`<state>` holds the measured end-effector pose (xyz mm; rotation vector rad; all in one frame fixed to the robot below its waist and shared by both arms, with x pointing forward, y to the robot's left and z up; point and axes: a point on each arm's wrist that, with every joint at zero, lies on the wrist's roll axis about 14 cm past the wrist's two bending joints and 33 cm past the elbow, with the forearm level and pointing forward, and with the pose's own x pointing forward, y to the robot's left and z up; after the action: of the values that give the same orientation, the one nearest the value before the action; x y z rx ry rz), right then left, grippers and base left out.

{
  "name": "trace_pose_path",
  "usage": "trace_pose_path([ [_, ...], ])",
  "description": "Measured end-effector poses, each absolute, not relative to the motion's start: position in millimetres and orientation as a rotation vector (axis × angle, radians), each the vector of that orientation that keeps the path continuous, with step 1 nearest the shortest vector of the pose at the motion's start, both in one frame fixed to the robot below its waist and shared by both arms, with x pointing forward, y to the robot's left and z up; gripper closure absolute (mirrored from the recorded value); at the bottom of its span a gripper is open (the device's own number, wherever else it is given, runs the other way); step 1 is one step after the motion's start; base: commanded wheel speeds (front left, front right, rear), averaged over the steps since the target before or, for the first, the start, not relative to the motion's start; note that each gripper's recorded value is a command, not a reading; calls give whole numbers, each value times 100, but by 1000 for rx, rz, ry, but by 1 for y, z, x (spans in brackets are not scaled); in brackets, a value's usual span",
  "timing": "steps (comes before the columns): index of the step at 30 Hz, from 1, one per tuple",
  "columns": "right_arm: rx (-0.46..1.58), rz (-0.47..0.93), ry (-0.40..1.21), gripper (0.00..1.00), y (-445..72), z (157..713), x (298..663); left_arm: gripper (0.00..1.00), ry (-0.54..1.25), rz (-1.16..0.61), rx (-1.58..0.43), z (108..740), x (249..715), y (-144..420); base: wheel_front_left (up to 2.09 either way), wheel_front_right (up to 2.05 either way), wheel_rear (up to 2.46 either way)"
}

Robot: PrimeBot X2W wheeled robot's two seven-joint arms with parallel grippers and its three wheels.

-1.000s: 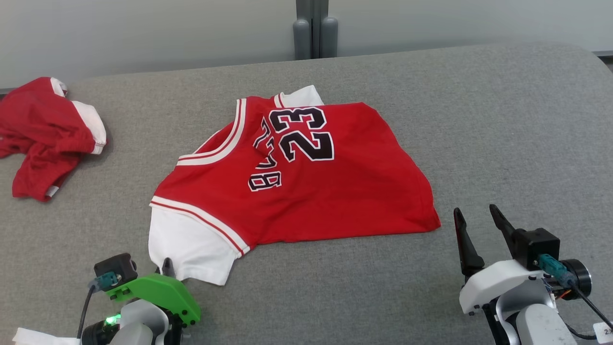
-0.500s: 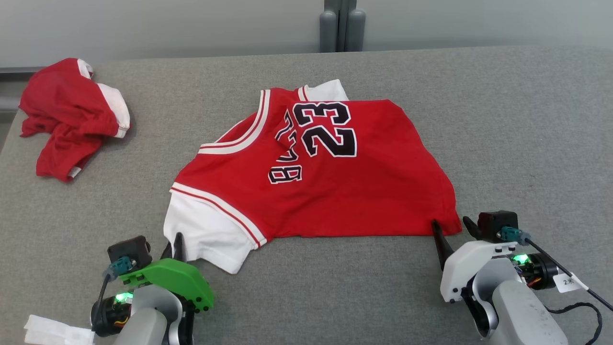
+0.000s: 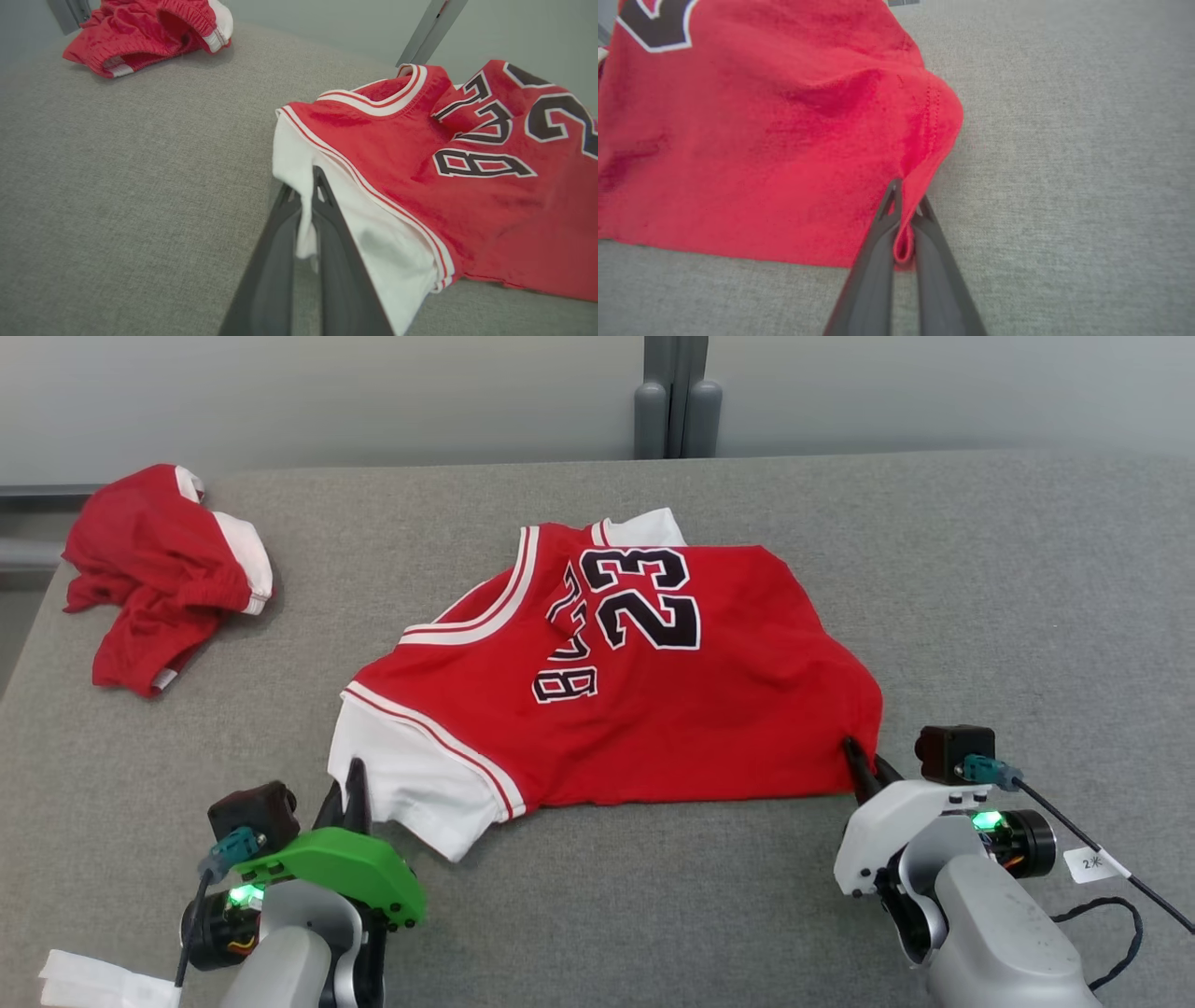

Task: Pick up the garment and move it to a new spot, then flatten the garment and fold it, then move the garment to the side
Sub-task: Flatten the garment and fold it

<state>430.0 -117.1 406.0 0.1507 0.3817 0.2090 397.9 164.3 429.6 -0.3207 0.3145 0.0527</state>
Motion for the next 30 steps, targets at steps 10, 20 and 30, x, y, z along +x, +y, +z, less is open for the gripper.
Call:
trace_pose_path([
  [10, 219, 235, 115, 100, -114, 491, 439, 100, 56, -62, -367, 525, 409, 145, 0, 0, 0],
  [20, 287, 209, -275, 100, -165, 637, 410, 100, -366, -237, -390, 694, 390, 131, 0, 0, 0],
  [30, 150, 113, -573, 100, -215, 755, 322, 100, -723, -437, -291, 835, 325, 100, 0, 0, 0],
])
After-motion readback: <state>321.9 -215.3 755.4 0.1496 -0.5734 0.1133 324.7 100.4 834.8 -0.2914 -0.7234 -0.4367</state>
